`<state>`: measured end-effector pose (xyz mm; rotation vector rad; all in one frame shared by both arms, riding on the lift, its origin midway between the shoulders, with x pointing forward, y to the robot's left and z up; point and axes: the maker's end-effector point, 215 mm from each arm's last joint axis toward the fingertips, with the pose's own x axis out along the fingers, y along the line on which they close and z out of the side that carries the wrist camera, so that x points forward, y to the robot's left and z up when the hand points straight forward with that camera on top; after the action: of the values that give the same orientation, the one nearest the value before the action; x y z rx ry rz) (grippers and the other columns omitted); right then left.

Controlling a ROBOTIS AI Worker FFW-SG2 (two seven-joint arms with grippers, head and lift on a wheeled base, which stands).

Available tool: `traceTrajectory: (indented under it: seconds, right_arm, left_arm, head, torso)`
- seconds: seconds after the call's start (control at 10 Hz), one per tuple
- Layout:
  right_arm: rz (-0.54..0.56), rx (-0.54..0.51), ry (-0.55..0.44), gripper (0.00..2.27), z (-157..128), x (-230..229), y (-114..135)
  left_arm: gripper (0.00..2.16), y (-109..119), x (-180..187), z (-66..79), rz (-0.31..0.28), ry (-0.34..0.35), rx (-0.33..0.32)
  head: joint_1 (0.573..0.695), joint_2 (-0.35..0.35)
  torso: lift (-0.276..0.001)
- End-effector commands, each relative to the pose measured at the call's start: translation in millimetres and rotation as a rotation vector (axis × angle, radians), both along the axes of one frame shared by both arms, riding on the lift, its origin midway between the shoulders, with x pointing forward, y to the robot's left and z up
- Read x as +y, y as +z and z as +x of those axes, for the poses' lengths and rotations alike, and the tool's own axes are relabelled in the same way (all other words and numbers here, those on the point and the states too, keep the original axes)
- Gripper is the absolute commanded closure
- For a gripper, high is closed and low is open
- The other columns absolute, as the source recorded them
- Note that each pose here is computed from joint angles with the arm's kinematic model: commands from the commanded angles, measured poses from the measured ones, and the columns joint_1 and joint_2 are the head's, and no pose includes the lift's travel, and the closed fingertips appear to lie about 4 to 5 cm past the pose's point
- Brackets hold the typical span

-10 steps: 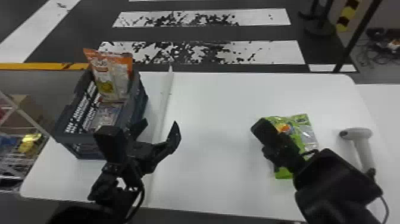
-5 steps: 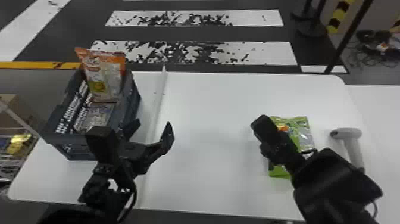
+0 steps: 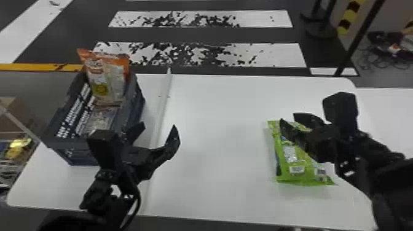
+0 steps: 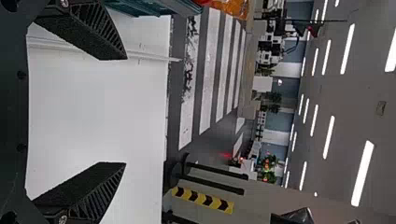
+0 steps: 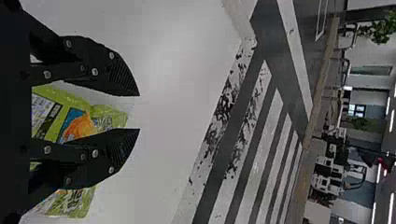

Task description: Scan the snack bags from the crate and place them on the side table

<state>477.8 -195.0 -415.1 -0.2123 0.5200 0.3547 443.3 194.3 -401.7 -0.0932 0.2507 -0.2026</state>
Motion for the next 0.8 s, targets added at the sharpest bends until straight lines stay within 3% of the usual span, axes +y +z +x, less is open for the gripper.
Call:
traceTrajectory:
  seconds: [0.0,0.3,0.7]
  right_arm:
    - [0.059,0.055,-0.087,0.11,-11.2,-45.8,7.2]
    - [0.035,0.132,-0.239,0.11,-32.6,-125.5,-2.8]
    - [0.004,0.234,-0.322,0.11,-50.2,-183.0,-36.2]
  left_arm:
    - [0.06,0.3,-0.4,0.0,0.001,-0.002,-0.001]
    - [0.06,-0.7,-1.1,-0.4,0.002,-0.004,0.002]
    - [0.06,-0.9,-3.8,-2.6,-0.002,-0.009,0.0]
  head:
    - [0.695,0.006]
    - [0.695,-0.096]
    - [0.695,-0.202]
  torso:
    - [-0.081]
    - [-0.081]
    - [-0.081]
